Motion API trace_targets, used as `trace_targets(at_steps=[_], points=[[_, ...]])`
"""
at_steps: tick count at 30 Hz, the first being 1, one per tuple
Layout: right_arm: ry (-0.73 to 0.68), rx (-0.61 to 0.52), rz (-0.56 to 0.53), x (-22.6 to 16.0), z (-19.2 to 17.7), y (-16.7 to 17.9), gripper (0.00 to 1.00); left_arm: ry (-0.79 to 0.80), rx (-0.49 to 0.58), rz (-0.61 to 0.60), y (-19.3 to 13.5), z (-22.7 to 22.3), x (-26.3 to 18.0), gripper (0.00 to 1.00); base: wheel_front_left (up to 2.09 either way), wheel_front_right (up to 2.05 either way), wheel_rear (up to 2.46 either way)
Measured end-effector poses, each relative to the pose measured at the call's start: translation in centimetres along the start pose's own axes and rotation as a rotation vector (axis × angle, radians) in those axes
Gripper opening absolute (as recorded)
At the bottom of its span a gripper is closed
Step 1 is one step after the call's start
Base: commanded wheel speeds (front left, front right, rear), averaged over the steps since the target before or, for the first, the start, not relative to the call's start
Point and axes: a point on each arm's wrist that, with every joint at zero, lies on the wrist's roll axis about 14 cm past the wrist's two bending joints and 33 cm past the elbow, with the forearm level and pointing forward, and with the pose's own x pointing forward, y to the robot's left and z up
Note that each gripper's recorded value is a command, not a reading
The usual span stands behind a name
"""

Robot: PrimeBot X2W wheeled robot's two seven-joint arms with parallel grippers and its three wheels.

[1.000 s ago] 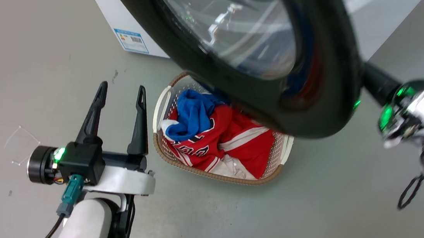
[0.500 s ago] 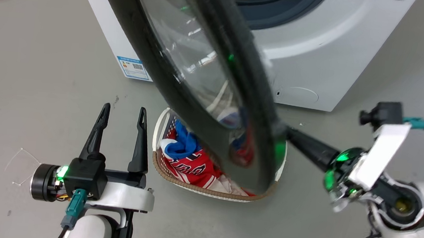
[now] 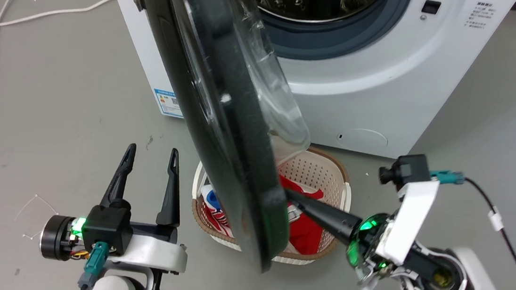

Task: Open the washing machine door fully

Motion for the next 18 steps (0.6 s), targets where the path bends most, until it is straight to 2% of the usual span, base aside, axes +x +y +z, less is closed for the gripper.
trace_targets(at_steps=[12, 18], points=[[0.037, 0.04, 0.009, 0.1, -3.7, 0.4, 0.0, -0.003, 0.002, 0.013, 0.5, 0.5, -1.7, 1.0, 0.0, 0.0, 0.0], [-0.13, 0.056, 0.023, -1.9, -1.7, 1.0, 0.0, -0.002, 0.001, 0.003, 0.2, 0.6, -2.6, 1.0, 0.0, 0.0, 0.0]])
